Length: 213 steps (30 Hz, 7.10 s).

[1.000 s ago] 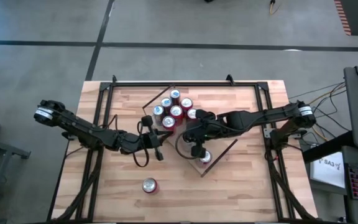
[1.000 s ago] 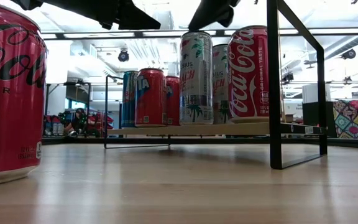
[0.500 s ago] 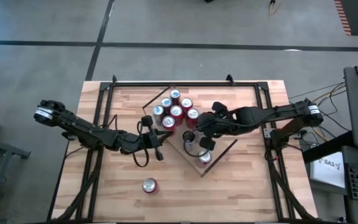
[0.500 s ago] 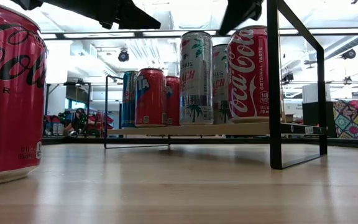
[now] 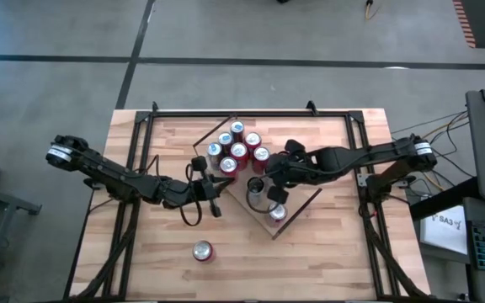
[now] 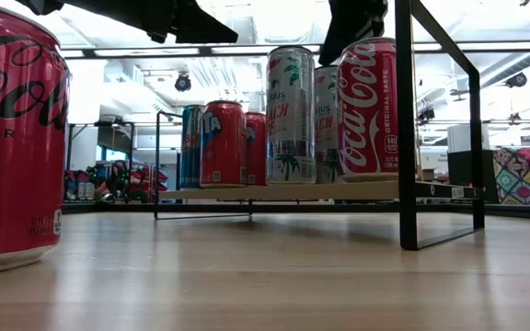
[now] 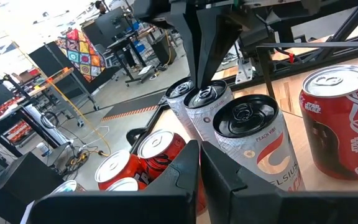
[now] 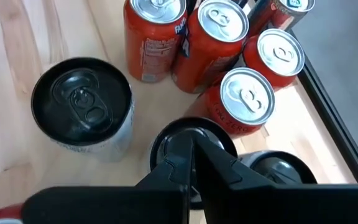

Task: Place canned beverage on shelf
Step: Put the pink soda can on the shelf aligned with the pink soda can on the shelf

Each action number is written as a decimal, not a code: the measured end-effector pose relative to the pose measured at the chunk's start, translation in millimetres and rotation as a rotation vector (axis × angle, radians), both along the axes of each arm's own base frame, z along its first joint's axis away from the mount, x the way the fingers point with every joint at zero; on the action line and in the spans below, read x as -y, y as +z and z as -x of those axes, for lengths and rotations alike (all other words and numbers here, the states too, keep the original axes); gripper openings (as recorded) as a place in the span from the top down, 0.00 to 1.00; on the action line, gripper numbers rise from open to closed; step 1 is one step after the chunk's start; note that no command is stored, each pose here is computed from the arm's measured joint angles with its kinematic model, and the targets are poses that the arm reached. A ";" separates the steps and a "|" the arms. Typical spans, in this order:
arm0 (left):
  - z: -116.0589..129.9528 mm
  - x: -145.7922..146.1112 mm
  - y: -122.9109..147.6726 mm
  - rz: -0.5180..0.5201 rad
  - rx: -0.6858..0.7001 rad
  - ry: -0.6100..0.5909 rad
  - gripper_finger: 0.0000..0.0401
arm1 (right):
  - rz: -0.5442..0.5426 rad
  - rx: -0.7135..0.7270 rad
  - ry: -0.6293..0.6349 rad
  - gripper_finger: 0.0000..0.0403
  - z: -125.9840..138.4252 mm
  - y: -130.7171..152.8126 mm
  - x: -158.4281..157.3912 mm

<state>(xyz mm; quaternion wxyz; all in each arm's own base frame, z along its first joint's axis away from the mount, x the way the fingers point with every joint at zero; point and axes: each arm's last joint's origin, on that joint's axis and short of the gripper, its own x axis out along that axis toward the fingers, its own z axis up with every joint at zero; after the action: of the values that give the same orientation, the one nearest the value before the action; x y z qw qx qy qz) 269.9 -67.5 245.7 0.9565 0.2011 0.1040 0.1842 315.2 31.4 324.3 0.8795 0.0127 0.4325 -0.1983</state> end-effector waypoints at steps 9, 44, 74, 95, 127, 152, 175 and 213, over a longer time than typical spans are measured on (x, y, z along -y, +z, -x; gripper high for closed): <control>0.0 0.0 0.0 0.000 0.000 0.000 1.00 | 0.016 0.033 -0.012 0.98 -3.0 -1.3 0.1; 0.1 0.0 0.1 0.000 0.000 0.000 1.00 | 0.038 0.064 0.000 0.98 -4.9 -11.3 0.1; 0.0 0.1 0.3 0.000 0.001 -0.001 1.00 | 0.052 0.065 0.006 0.98 -12.6 -12.8 -0.9; 0.0 0.1 0.3 0.000 0.001 0.000 1.00 | -0.018 -0.078 -0.066 0.98 6.9 -5.1 -3.9; 0.0 0.1 0.3 0.000 0.000 0.000 1.00 | -0.058 -0.031 -0.013 0.98 -1.1 -5.9 -7.0; 0.0 0.1 0.2 0.000 0.000 -0.001 1.00 | -0.085 -0.061 0.030 0.98 8.4 18.0 -10.9; -0.5 0.3 2.1 0.002 0.008 -0.001 1.00 | -0.087 -0.166 0.009 0.98 8.2 -1.4 -10.1; -0.8 0.3 3.5 0.000 0.019 -0.002 1.00 | 0.097 -0.254 -0.213 0.98 36.9 17.1 54.9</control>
<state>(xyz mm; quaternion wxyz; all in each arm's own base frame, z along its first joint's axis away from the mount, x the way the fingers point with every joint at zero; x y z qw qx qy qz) 270.7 -67.8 249.2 0.9575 0.1995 0.0949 0.1853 278.3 -23.5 341.3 0.7915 -0.0092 0.5261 -0.3109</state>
